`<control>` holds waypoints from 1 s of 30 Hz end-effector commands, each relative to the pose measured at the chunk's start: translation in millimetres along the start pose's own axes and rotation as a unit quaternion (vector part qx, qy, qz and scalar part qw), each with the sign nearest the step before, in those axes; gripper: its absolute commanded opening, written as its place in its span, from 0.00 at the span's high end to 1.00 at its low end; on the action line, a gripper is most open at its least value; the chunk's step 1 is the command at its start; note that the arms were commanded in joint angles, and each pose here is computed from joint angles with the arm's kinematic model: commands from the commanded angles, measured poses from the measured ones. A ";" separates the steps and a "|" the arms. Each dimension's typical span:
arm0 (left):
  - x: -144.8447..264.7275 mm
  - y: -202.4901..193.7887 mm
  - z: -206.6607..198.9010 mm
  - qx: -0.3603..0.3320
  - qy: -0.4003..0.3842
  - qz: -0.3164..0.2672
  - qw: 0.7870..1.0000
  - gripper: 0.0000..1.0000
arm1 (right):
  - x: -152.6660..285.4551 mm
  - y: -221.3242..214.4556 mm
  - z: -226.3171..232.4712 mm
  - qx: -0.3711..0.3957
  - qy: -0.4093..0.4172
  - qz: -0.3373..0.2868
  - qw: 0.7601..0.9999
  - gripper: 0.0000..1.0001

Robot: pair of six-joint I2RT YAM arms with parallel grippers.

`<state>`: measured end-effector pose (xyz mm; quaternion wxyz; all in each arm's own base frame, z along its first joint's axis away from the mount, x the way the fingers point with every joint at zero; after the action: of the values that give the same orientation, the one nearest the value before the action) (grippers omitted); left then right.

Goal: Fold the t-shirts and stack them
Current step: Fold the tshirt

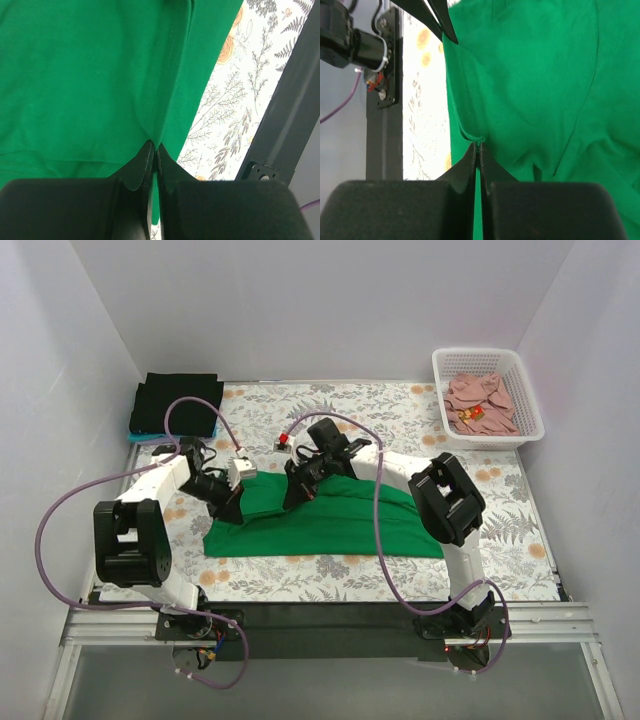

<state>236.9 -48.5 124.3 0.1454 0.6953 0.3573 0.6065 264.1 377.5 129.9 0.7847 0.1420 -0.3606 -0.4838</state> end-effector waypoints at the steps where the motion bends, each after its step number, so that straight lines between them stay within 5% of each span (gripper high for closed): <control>1: -11.5 -3.7 0.0 -0.010 -0.003 0.014 1.000 1.00 | -5.1 -16.4 -2.9 -0.002 -0.007 0.025 1.000 0.92; 5: -23.6 -9.6 -9.1 0.003 -0.019 0.017 1.000 0.81 | 8.1 -14.0 -4.7 0.014 -0.037 0.024 0.999 0.63; 7: -26.1 -9.1 -10.5 0.000 -0.019 0.016 1.000 0.68 | 35.1 -10.8 -5.8 0.004 -0.057 0.021 0.998 0.58; 10: -25.1 -4.4 -12.1 0.000 -0.014 0.011 1.000 0.63 | 88.1 -11.6 -12.3 -0.011 -0.104 0.018 0.994 0.51; 20: -27.3 0.5 -6.1 0.017 0.009 0.002 1.000 0.54 | 238.1 -90.6 -53.9 -0.051 -0.385 0.098 0.916 0.62; 26: -27.2 2.0 -3.1 0.027 0.015 0.002 1.000 0.52 | 263.4 -131.9 -65.9 -0.048 -0.447 0.188 0.873 0.73; 30: -25.7 4.0 -2.4 0.025 0.017 0.000 1.000 0.52 | 266.2 -147.1 -72.1 -0.067 -0.447 0.208 0.867 0.74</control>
<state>229.5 -66.3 98.7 0.1068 0.7056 0.3743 0.5921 291.3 83.1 112.9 0.6316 -0.2000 -0.6444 -0.3819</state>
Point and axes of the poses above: each gripper's point midway between its finger pads, its own x axis back along the fingers, its own z axis along the line the jaws close on, y = z × x, the point moved 6 cm from there along x, back along the fingers, and after that the axes turned 13 degrees about -x, right-handed, at the moved point
